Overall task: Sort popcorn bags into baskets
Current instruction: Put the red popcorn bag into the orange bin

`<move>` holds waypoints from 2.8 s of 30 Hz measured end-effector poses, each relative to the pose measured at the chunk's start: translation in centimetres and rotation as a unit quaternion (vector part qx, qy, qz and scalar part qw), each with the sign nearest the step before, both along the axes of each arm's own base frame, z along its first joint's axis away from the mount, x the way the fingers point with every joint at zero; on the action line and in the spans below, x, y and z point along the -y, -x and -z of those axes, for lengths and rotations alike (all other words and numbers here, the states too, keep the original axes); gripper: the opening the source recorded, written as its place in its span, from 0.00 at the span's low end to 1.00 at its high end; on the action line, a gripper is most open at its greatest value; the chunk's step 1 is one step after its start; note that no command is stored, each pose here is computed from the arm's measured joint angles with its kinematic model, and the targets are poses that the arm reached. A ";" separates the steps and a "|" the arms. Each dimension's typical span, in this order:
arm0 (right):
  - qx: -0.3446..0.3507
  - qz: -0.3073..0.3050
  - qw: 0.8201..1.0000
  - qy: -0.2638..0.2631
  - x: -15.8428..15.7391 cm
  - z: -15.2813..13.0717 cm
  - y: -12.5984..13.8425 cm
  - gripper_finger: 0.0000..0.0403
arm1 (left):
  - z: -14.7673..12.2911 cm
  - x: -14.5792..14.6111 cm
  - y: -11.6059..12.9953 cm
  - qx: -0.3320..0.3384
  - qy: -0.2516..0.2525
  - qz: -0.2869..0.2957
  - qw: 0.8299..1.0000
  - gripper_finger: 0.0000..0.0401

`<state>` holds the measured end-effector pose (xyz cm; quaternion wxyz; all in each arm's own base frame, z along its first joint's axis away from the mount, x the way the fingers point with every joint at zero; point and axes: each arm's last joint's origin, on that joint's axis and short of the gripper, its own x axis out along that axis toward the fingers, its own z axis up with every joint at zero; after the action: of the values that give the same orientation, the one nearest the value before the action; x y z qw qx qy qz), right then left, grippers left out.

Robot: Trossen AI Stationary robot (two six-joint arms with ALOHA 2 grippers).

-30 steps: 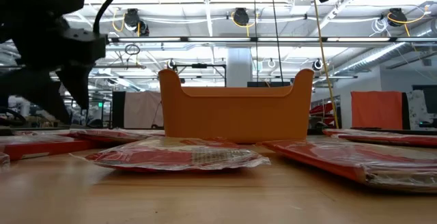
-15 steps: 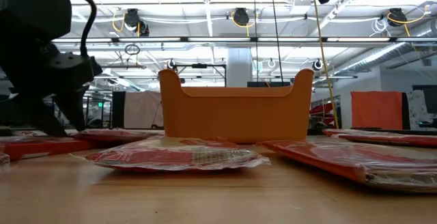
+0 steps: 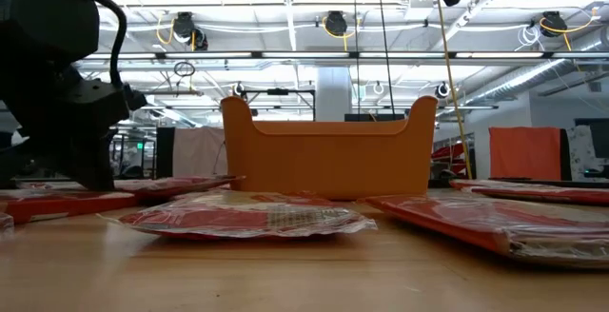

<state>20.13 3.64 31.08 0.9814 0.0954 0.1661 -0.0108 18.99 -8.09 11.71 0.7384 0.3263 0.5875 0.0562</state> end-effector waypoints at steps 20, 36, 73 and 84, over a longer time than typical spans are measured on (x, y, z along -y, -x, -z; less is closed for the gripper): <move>0.116 -0.005 0.993 0.005 -0.7 7.3 -0.1 0.00 | -8.6 1.5 -0.3 0.041 -0.007 0.084 0.996 0.00; 0.131 -0.023 0.991 0.035 -3.7 10.1 -3.1 0.00 | -12.1 0.3 1.4 0.208 0.192 -0.030 0.959 0.10; 0.129 0.007 0.986 0.105 -3.6 10.1 -3.1 0.00 | 1.6 7.2 -4.2 0.185 0.033 0.036 0.981 0.29; 0.130 0.009 0.987 0.092 -3.6 10.1 -3.1 0.00 | 0.9 6.2 -4.4 0.175 0.022 0.032 0.984 0.03</move>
<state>23.25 7.24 20.99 0.9991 0.0071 0.0350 -0.0228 23.39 -14.29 10.78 0.8383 0.3133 0.4397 0.0757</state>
